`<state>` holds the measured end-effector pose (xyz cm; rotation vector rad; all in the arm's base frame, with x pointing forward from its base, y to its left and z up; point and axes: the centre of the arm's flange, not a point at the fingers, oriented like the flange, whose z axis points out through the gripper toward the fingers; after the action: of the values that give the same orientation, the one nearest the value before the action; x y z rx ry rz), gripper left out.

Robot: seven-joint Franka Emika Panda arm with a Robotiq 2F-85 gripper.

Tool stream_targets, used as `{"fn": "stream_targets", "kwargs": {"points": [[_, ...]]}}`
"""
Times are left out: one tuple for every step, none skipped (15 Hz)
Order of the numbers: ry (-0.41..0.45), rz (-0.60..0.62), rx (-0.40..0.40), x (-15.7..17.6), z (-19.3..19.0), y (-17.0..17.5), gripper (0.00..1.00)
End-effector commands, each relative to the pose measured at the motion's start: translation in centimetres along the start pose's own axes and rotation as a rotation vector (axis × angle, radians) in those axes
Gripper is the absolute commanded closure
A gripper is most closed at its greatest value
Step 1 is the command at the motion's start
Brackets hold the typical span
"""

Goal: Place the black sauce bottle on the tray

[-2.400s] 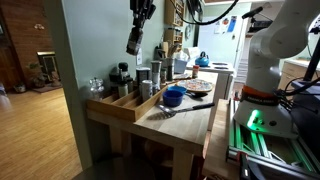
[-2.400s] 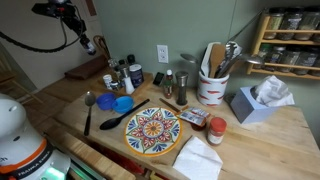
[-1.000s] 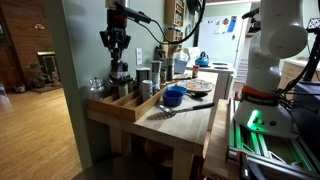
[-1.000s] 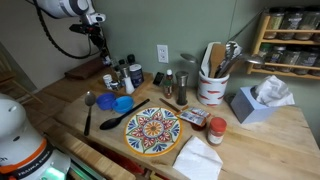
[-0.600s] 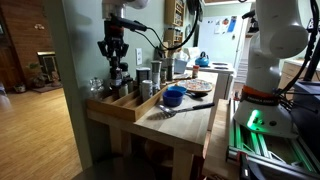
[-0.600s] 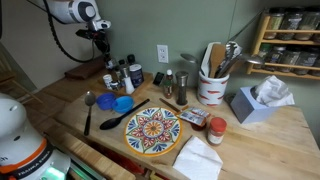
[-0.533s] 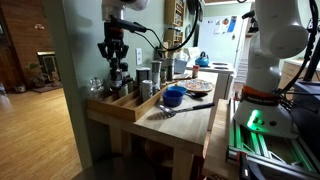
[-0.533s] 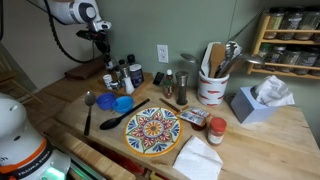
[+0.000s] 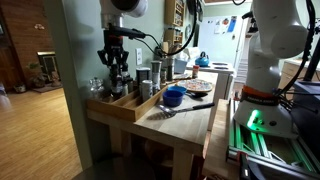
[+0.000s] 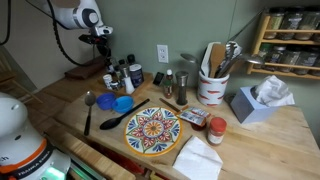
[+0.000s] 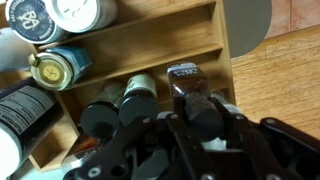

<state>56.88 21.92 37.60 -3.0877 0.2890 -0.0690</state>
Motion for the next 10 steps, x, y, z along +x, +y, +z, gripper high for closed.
{"fn": "stream_targets", "kwargs": {"points": [[0.017, 0.020, -0.009, 0.4, 0.9, -0.4, 0.92], [0.020, 0.020, -0.007, 0.4, 1.1, -0.4, 0.92], [0.026, 0.022, -0.005, 0.5, 1.2, -0.4, 0.92], [0.032, 0.024, -0.005, 0.6, 1.4, -0.4, 0.92], [0.039, 0.027, -0.007, 0.7, 1.5, -0.4, 0.92], [0.039, 0.029, -0.007, 0.8, 1.7, -0.4, 0.92], [0.036, 0.030, -0.011, 0.9, 2.0, -0.4, 0.92], [0.031, 0.029, -0.021, 0.9, 2.2, -0.3, 0.92], [0.025, 0.027, -0.025, 0.9, 2.5, -0.3, 0.92], [0.024, 0.027, -0.032, 0.9, 2.7, -0.2, 0.92]]}}
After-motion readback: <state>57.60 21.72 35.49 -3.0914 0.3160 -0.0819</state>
